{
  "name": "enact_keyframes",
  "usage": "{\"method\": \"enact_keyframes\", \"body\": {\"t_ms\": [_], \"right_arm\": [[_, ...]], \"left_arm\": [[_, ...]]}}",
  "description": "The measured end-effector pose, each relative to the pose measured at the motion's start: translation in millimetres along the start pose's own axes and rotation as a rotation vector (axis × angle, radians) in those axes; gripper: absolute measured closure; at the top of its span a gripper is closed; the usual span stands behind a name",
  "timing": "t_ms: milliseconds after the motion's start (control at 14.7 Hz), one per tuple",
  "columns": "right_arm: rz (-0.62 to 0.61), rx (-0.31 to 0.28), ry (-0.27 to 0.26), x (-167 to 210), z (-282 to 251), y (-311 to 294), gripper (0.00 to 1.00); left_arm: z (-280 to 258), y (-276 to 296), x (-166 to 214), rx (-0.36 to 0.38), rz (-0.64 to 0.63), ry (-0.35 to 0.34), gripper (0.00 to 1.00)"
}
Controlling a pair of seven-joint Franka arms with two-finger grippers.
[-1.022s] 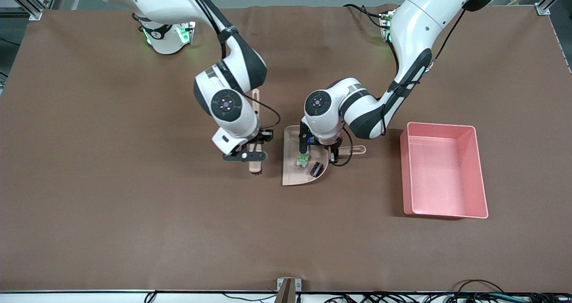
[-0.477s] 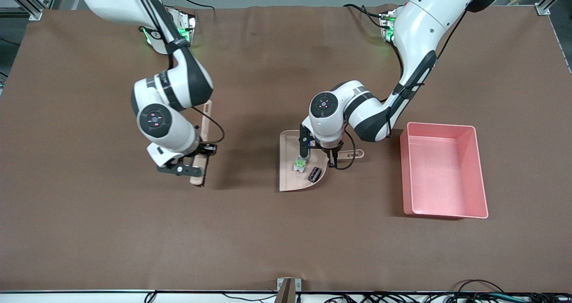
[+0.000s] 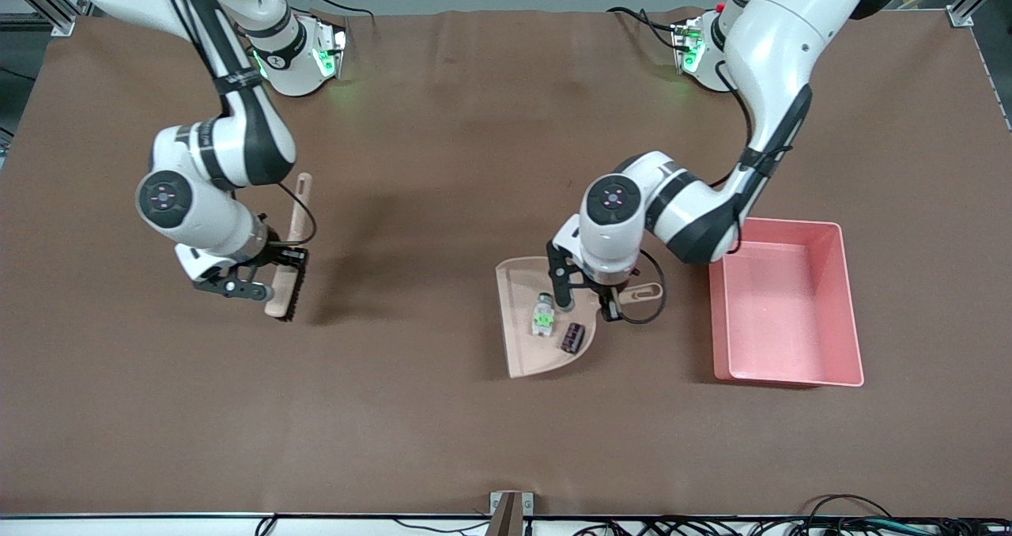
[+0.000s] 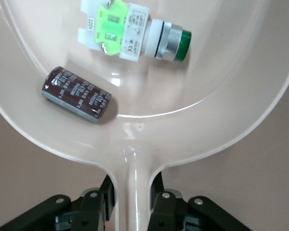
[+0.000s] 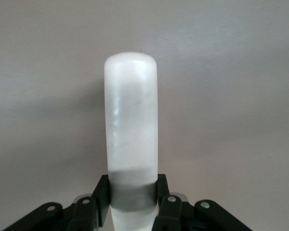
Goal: Clean e-waste and dump in bin
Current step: 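Lift the dustpan with the left gripper while the right gripper withdraws the brush, then tilt the dustpan over the pink bin with the left gripper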
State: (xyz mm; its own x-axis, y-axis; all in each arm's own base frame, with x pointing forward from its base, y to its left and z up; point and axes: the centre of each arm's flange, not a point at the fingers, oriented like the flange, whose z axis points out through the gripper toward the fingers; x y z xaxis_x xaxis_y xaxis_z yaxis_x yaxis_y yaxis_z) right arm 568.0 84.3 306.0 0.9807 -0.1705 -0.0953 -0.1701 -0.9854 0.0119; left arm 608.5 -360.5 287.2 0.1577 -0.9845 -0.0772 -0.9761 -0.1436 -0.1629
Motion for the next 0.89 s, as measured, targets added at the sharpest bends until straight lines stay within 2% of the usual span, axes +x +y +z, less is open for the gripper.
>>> {"method": "enact_keyframes", "body": {"t_ms": [204, 409, 613, 885], "right_arm": [[-0.049, 0.011, 0.017, 8, 11, 55, 0.57], [-0.102, 0.017, 0.074, 5, 33, 95, 0.57], [-0.124, 0.017, 0.124, -5, 51, 99, 0.57], [-0.127, 0.016, 0.120, -14, 65, 98, 0.57]], "left_arm": [[-6, -41, -43, 0.020, -0.085, 0.000, 0.67], [-22, -98, -118, 0.059, -0.198, -0.004, 0.67], [-62, -141, -190, 0.128, -0.289, -0.005, 0.67], [-86, -171, -272, 0.149, -0.407, -0.015, 0.67]]}}
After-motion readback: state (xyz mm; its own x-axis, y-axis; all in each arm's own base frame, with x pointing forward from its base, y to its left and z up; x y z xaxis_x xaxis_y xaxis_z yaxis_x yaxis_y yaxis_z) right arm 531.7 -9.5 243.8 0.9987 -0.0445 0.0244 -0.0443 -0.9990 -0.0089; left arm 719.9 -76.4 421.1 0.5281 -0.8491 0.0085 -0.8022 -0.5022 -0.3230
